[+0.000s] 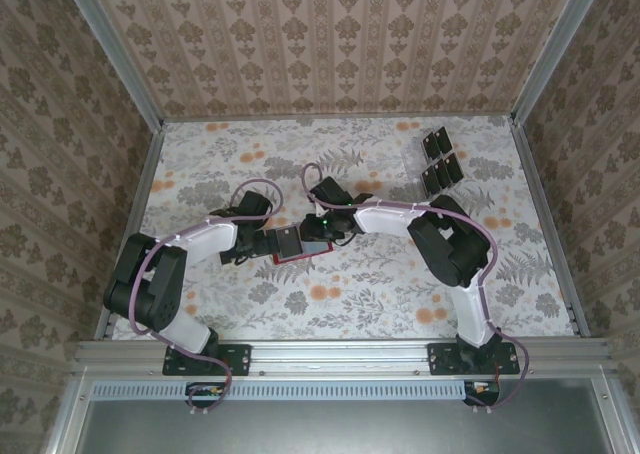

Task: Put the credit cards into the card holder
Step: Insert the credit card into the card slot.

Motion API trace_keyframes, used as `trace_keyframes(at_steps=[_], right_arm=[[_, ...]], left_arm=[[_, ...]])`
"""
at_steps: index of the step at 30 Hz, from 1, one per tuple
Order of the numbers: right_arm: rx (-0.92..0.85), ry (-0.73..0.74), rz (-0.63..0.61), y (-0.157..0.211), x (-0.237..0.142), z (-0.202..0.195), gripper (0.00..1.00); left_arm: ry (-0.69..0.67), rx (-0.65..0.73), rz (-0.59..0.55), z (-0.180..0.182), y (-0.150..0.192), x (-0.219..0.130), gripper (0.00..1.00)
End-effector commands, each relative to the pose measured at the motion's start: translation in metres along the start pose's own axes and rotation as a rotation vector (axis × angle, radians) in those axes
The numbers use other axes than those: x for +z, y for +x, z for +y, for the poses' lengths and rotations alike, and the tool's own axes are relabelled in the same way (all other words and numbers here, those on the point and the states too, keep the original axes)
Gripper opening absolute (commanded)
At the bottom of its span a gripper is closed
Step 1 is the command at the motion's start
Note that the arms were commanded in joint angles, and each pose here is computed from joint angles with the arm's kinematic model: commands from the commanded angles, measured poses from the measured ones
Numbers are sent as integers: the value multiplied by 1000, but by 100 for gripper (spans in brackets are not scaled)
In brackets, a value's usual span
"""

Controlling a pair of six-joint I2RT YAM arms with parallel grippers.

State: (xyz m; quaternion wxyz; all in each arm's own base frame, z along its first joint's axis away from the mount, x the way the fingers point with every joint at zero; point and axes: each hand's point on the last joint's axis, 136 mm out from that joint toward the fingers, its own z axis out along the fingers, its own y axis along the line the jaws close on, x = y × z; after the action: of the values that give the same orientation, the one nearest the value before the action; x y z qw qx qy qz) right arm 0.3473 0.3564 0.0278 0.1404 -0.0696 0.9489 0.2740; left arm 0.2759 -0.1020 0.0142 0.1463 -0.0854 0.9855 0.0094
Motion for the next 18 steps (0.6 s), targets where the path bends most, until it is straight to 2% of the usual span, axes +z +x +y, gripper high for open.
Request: trace_keyframes(at_steps=[1,6,15,18], right_arm=[[55,72,19,14,-6,-26,31],[102,104,13,27,-17,-42,28],[49,42,-58,11,-45,-13,28],[30,34,-54,9,-44,-7,22]], left_arm=[[28,11,-25,-5,-9,-3,100],[58,11,-54,-8,-18,-12,100],[124,41,-69,-22,-23,-17,100],[127,47,-62,-24,-20,-15,100]])
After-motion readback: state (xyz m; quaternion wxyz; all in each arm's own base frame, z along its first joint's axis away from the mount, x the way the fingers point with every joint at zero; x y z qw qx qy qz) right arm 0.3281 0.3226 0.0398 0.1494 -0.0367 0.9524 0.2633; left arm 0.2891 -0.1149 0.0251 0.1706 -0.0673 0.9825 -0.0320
